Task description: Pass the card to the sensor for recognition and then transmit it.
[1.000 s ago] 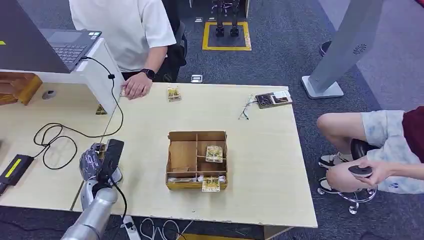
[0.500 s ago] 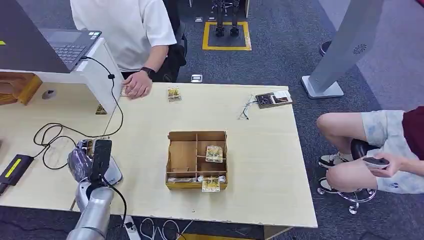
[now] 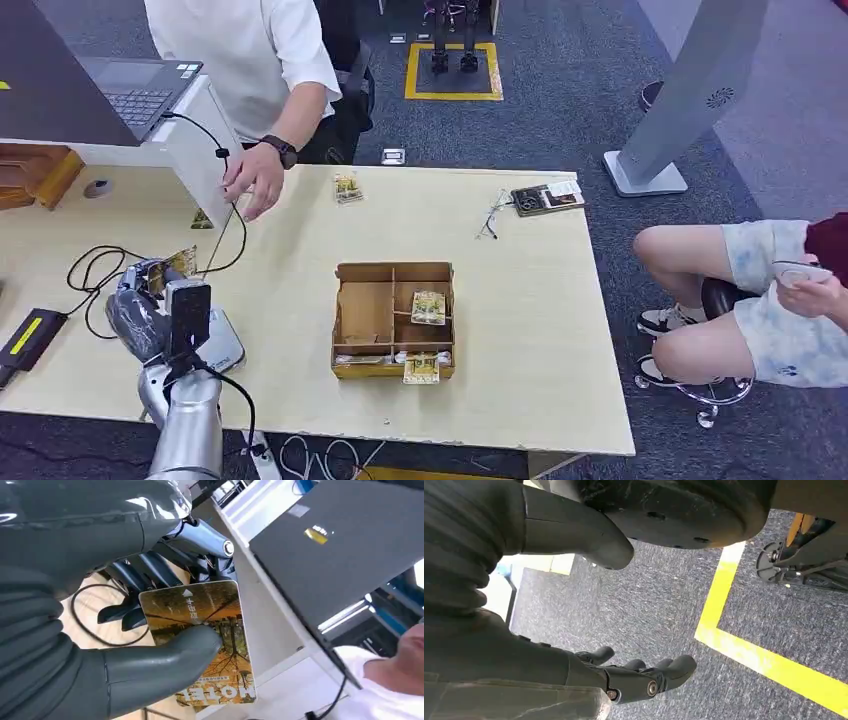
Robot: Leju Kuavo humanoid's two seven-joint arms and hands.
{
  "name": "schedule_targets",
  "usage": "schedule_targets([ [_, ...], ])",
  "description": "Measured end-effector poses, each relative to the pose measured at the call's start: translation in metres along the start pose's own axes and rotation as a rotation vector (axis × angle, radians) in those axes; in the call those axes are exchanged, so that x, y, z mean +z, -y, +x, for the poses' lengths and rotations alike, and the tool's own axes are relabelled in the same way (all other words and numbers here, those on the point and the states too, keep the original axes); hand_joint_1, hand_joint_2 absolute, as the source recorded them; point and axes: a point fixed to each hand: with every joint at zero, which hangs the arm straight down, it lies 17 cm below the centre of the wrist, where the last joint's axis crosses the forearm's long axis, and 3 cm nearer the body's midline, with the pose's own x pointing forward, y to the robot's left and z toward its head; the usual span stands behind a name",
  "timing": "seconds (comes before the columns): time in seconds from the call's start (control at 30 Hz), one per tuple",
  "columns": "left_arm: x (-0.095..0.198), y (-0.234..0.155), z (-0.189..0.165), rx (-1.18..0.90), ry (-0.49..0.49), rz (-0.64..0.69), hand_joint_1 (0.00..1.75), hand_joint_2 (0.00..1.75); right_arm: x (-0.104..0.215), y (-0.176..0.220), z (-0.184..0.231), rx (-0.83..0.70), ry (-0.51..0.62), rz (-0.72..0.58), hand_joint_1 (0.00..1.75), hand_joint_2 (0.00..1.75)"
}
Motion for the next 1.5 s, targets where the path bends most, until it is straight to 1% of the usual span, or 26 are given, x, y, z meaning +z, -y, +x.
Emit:
schedule_targets([
  [0.1,0.001,-0.011,0.014,-0.002,0.034,0.027,1.75,1.75,0.0,0.0,0.0,-0.001,0.002,0.0,0.0,1.75],
  [0.2,0.002,-0.011,0.029,-0.011,0.066,0.014,1.75,1.75,0.0,0.0,0.0,0.001,0.003,-0.001,0.0,1.75],
  [0.37,0.006,0.005,0.057,-0.043,0.119,-0.055,1.75,1.75,0.0,0.001,0.001,0.004,0.006,-0.002,0.0,1.75],
  [0.47,0.008,0.017,0.07,-0.099,0.169,-0.101,1.75,1.75,0.0,0.001,0.001,0.012,0.009,-0.003,0.0,1.75],
  [0.63,0.01,0.03,0.079,-0.209,0.237,-0.153,1.75,1.75,0.0,0.001,0.001,0.026,0.012,-0.005,0.0,1.75],
  [0.8,0.011,0.042,0.08,-0.294,0.262,-0.192,1.75,1.75,0.0,0.001,0.001,0.027,0.01,-0.006,0.0,1.75],
  [0.83,0.011,0.045,0.078,-0.302,0.259,-0.199,0.84,1.75,0.0,0.002,0.001,0.026,0.004,-0.008,0.0,1.75],
  [0.87,0.011,0.046,0.077,-0.305,0.255,-0.203,0.47,1.75,0.0,0.002,0.001,0.027,0.004,-0.009,0.0,1.75],
  [0.9,0.012,0.048,0.076,-0.309,0.252,-0.207,0.0,1.75,0.0,0.002,0.001,0.026,0.003,-0.01,0.0,1.75],
  [1.13,0.016,0.053,0.07,-0.283,0.228,-0.222,0.0,1.75,0.0,0.003,0.001,0.022,0.001,-0.01,0.0,1.75],
  [1.5,0.021,0.051,0.075,-0.14,0.201,-0.195,0.0,1.75,0.0,0.003,0.002,0.029,0.01,-0.01,0.0,1.75],
])
